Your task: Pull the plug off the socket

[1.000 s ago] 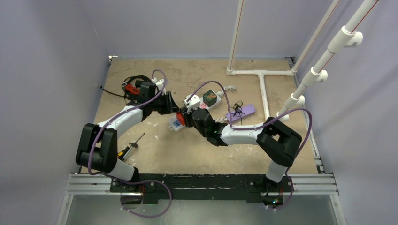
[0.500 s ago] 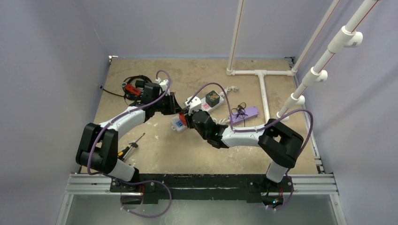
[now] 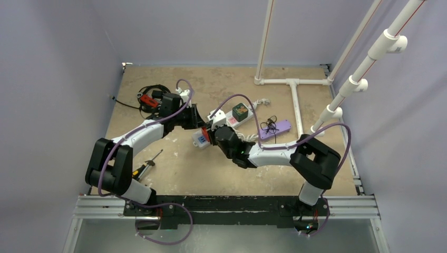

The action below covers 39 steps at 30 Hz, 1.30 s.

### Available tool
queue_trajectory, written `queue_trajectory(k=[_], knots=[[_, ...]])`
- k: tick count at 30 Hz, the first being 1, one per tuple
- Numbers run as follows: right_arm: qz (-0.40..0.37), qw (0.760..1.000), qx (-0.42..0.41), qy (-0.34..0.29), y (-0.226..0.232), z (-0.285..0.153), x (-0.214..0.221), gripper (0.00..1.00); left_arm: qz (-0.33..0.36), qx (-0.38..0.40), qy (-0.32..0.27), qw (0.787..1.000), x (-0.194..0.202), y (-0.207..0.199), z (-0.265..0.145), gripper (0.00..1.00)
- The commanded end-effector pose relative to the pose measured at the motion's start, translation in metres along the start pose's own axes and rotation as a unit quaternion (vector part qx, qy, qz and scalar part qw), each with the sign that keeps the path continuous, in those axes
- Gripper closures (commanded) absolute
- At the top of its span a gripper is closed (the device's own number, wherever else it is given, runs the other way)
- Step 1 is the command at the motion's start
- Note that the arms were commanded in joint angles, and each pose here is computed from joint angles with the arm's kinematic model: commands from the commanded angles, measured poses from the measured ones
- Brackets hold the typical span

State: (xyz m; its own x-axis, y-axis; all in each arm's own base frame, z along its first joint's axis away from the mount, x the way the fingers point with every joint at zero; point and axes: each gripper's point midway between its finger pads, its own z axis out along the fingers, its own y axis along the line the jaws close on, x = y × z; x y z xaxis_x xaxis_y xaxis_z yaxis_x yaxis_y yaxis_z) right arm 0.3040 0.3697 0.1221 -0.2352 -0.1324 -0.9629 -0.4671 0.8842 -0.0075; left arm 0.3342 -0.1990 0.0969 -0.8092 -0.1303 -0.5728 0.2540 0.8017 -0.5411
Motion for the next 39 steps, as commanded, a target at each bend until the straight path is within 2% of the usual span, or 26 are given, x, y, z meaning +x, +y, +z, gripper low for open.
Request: queue_trajectory(k=[1, 11, 19, 32, 35, 39], knots=[[0.036, 0.997, -0.059, -0.026, 0.012, -0.009, -0.027, 1.00, -0.007, -0.077, 0.078, 0.994, 0.049, 0.039, 0.005, 0.79], [0.060, 0.994, -0.089, -0.013, -0.005, 0.001, -0.026, 1.00, -0.005, -0.085, 0.085, 0.993, 0.052, 0.042, 0.007, 0.81], [0.062, 0.996, -0.015, -0.057, -0.023, -0.016, -0.049, 1.00, -0.005, -0.091, 0.086, 0.992, 0.052, 0.044, 0.008, 0.82], [-0.002, 0.999, 0.032, -0.038, -0.001, -0.020, -0.028, 1.00, -0.005, -0.091, 0.087, 0.992, 0.052, 0.044, 0.009, 0.82], [0.000, 0.999, 0.034, -0.032, 0.000, -0.019, -0.024, 1.00, -0.005, -0.090, 0.088, 0.992, 0.052, 0.044, 0.009, 0.82], [0.024, 0.999, -0.002, -0.034, 0.009, -0.019, -0.029, 1.00, -0.004, -0.092, 0.088, 0.992, 0.053, 0.044, 0.009, 0.82]])
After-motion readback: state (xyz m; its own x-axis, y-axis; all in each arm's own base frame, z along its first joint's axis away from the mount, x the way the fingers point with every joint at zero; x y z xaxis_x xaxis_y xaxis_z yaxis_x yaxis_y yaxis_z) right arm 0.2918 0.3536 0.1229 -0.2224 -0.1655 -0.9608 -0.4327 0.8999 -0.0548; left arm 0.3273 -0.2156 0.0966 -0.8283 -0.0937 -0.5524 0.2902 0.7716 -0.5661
